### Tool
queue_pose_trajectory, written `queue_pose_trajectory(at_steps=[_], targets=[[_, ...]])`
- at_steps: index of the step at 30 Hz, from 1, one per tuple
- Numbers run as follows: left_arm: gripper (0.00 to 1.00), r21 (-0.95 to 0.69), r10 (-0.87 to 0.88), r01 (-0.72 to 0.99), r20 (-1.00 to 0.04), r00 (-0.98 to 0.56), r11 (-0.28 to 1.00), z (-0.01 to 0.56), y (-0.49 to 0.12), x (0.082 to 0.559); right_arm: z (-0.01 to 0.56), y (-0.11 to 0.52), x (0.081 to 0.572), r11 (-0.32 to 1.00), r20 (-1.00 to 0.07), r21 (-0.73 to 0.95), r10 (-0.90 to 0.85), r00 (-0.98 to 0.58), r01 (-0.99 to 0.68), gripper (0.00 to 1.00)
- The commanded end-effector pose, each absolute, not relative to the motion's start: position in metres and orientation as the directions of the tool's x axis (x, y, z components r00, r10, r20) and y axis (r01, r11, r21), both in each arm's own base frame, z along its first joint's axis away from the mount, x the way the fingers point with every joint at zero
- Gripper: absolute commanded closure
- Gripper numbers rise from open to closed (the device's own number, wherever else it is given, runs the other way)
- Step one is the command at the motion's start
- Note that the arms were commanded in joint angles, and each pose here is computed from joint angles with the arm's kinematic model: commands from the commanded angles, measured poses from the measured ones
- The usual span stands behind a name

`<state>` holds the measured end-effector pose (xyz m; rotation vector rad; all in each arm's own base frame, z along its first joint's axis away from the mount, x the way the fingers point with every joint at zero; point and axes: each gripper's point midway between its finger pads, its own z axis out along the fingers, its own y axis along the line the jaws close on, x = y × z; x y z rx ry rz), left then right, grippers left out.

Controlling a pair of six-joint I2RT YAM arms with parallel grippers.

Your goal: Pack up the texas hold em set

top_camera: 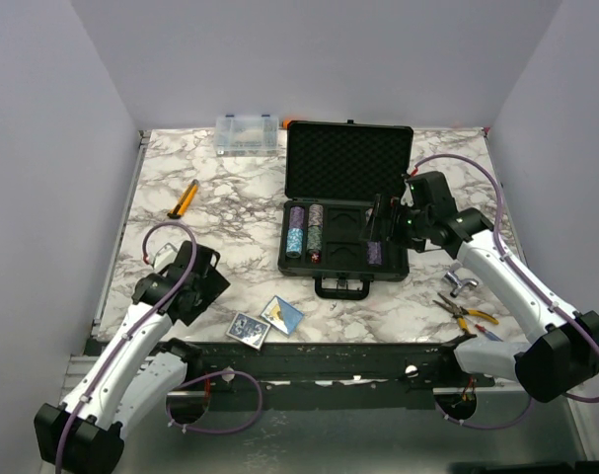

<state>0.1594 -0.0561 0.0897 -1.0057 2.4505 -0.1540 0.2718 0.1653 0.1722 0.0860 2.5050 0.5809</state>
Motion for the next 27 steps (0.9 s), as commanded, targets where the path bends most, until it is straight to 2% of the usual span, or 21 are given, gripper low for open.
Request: queue_pose_trajectory(at_steps=[1, 13, 27], targets=[[0.15, -0.249, -0.742, -0.712, -0.385, -0.549, 0.656, 0.085, -0.042, 0.153, 0.171, 0.167, 0.272, 0.900, -0.520, 0.429, 0.179, -0.835, -0.074, 0.00], [0.15, -0.317, -0.833, -0.793, -0.395, -0.389, 0.520, 0.080, -0.023, 0.153, 0.166, 0.163, 0.274, 0.914, -0.525, 0.400, 0.162, -0.835, -0.074, 0.00], [0.20, -0.262, -0.828, -0.834, -0.442, -0.343, 0.486, 0.084, 0.002, 0.166, 0.158, 0.156, 0.274, 0.932, -0.529, 0.355, 0.135, -0.838, -0.074, 0.00]])
